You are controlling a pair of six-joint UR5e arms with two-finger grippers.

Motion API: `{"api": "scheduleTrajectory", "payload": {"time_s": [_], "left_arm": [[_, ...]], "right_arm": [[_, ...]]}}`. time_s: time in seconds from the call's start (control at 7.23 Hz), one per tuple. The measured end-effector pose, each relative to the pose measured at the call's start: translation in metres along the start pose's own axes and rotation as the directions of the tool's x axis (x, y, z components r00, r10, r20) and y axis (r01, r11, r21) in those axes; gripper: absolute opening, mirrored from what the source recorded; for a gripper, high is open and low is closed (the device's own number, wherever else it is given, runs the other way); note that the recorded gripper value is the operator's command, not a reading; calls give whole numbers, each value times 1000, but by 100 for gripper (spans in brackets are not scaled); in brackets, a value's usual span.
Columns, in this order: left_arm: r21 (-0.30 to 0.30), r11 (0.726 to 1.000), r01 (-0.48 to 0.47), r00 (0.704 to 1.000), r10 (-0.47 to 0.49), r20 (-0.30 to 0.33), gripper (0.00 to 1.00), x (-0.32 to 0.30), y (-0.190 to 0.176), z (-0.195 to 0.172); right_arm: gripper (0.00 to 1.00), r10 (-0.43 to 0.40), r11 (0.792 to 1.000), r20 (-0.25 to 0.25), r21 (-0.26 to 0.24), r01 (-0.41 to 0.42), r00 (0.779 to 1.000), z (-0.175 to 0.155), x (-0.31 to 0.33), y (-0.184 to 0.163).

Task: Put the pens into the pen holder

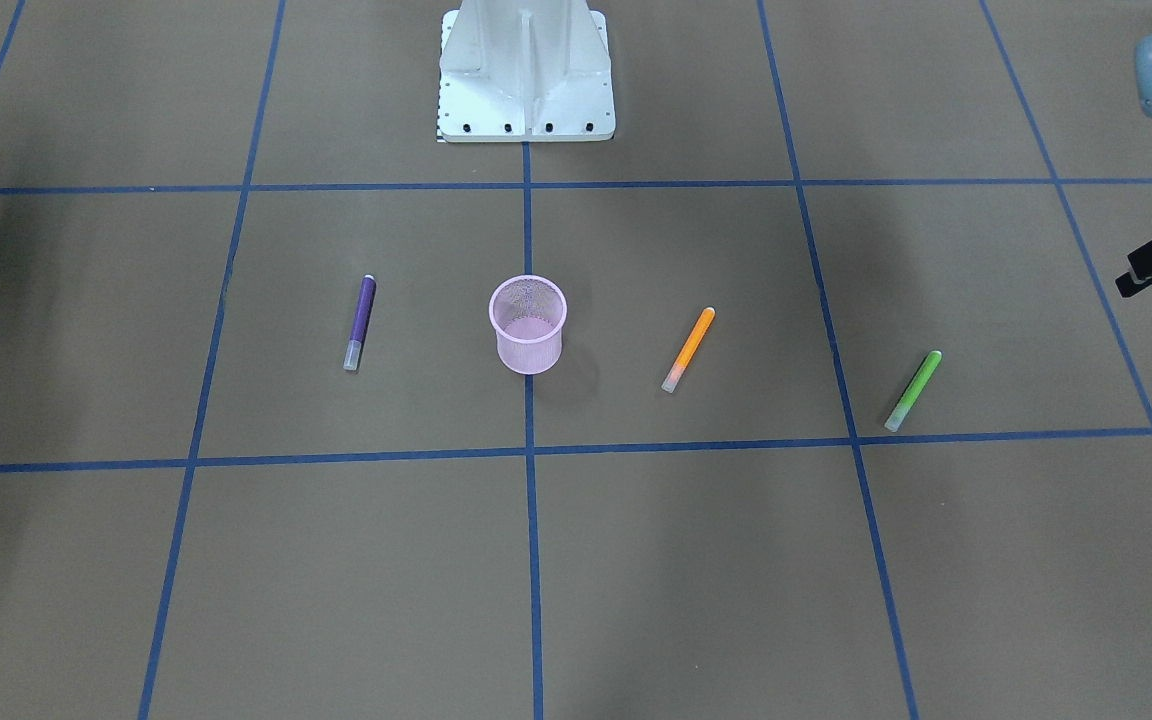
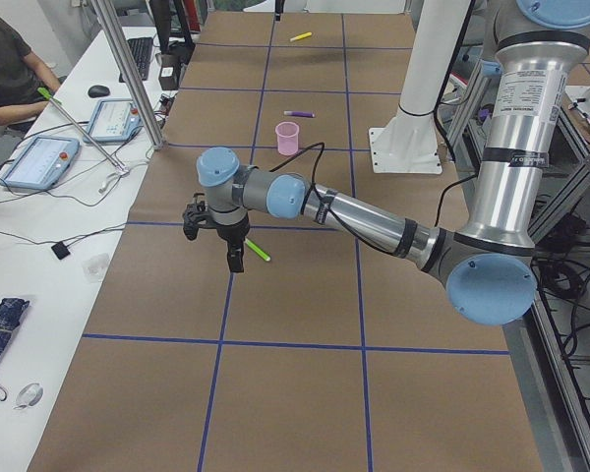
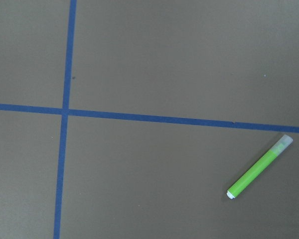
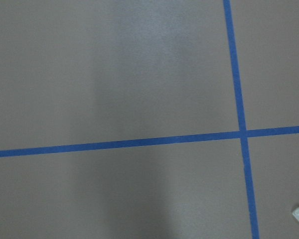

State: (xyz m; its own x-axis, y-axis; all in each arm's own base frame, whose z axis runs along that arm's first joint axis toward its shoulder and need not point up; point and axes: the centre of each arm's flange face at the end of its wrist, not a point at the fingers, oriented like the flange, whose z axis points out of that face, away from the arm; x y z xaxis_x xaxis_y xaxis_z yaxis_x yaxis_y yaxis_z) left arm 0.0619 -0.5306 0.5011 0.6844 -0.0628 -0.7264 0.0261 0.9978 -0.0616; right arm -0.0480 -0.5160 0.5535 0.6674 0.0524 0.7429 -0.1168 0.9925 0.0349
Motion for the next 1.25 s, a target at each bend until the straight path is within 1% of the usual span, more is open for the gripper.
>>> {"api": "scheduleTrajectory", "payload": {"time_s": [0.28, 0.42, 0.55, 0.69, 0.83, 0.97, 1.11, 1.25], "left_arm": [[-14, 999, -35, 999, 35, -4, 100, 15, 2, 11], [-10, 998, -67, 998, 66, -11, 100, 24, 3, 16], [1, 996, -92, 996, 92, -19, 100, 31, 4, 17], [10, 994, -109, 994, 109, -24, 100, 35, 4, 17], [15, 993, -117, 993, 117, -27, 100, 37, 5, 17], [17, 993, -119, 992, 120, -28, 100, 38, 5, 17], [18, 992, -121, 992, 121, -28, 100, 38, 5, 16], [20, 992, -122, 992, 123, -28, 100, 39, 5, 16]], "right_arm": [[99, -24, 1000, -1, 6, 24, 1000, 2, 1, 7], [99, -60, 998, -21, 6, 61, 998, 7, 13, 15], [98, -133, 991, -48, -2, 133, 990, 14, 28, 24], [98, -224, 975, -74, -25, 222, 972, 22, 50, 31], [97, -327, 945, -92, -60, 323, 941, 33, 79, 35], [97, -426, 903, -95, -98, 418, 900, 43, 108, 36], [96, -505, 860, -88, -133, 492, 859, 53, 133, 37], [94, -552, 828, -74, -165, 535, 831, 65, 156, 38]]}}
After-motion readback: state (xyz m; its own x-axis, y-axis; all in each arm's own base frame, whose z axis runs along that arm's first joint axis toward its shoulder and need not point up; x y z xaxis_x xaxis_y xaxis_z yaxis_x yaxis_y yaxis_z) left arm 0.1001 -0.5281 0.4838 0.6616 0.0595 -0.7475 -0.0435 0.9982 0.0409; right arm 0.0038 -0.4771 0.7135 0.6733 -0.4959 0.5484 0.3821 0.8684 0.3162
